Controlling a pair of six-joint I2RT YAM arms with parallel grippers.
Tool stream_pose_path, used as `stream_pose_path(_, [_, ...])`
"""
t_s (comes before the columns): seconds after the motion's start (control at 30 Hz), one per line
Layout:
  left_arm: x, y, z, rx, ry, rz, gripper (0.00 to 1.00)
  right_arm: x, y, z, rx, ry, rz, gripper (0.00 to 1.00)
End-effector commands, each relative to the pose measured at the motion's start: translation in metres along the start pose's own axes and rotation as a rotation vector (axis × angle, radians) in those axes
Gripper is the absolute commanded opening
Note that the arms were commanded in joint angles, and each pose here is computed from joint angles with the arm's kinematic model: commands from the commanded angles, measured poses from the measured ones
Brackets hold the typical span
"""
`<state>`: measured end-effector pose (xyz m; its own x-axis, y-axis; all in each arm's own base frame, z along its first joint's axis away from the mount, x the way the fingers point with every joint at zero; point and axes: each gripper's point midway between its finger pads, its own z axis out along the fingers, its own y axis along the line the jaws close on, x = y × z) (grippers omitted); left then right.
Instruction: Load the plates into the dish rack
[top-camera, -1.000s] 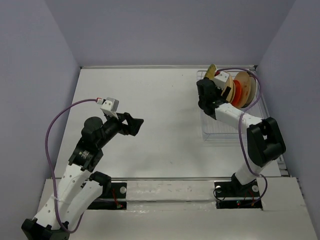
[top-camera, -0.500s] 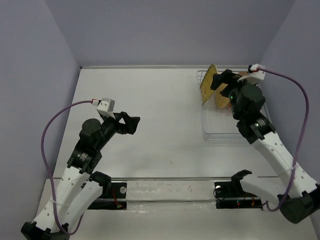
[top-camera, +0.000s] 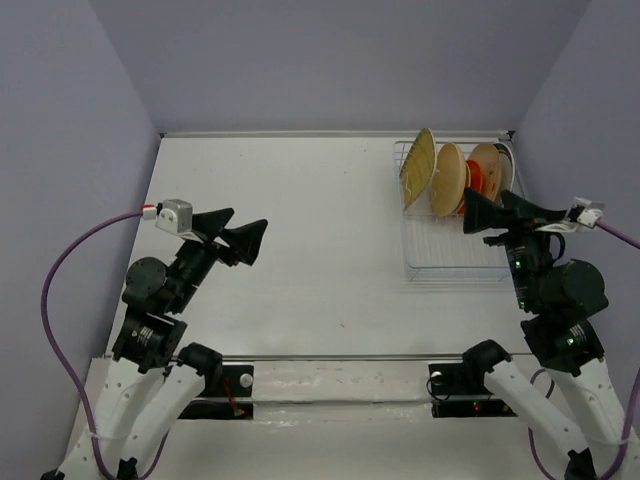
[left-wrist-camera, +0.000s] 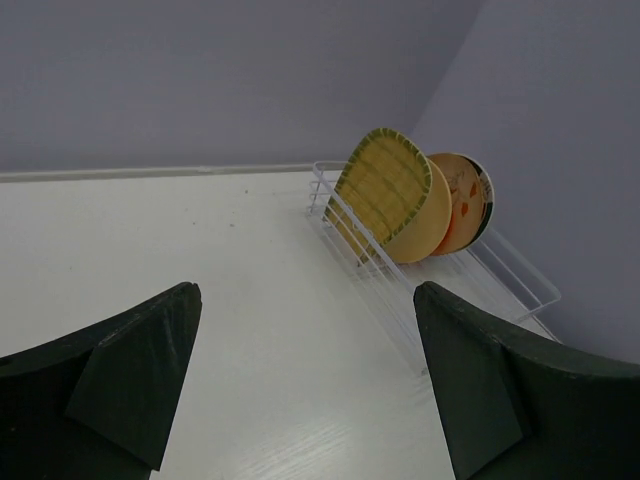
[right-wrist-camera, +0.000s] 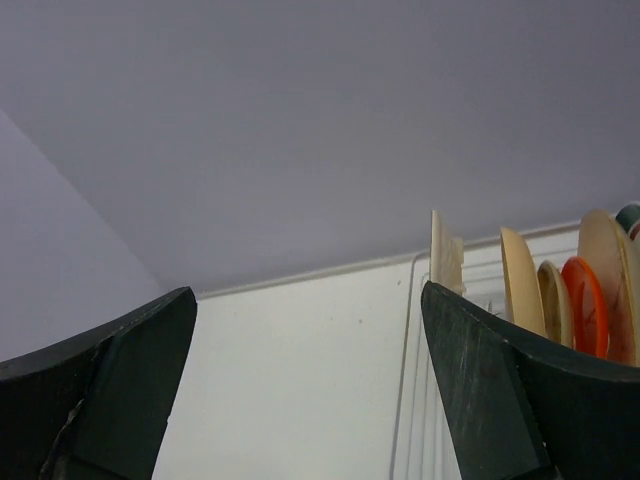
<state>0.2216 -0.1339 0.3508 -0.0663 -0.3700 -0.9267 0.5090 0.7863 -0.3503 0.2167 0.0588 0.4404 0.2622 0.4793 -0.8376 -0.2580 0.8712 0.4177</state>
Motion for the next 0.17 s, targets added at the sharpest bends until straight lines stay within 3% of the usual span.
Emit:
stream_pose_path(0.0, [-0.0339, -0.0182, -0.0059, 0.060, -0.099, 0.010, 0.99, 0.0518, 0.0026, 0.0056, -0.034, 0.163, -0.007, 1.00])
stream_pose_path(0.13, [-0.0323, -0.0155, -0.0077, 0.043, -0.091, 0.002, 0.99, 0.0563, 0.0055, 0.0102, -0.041, 0.182, -0.006, 1.00])
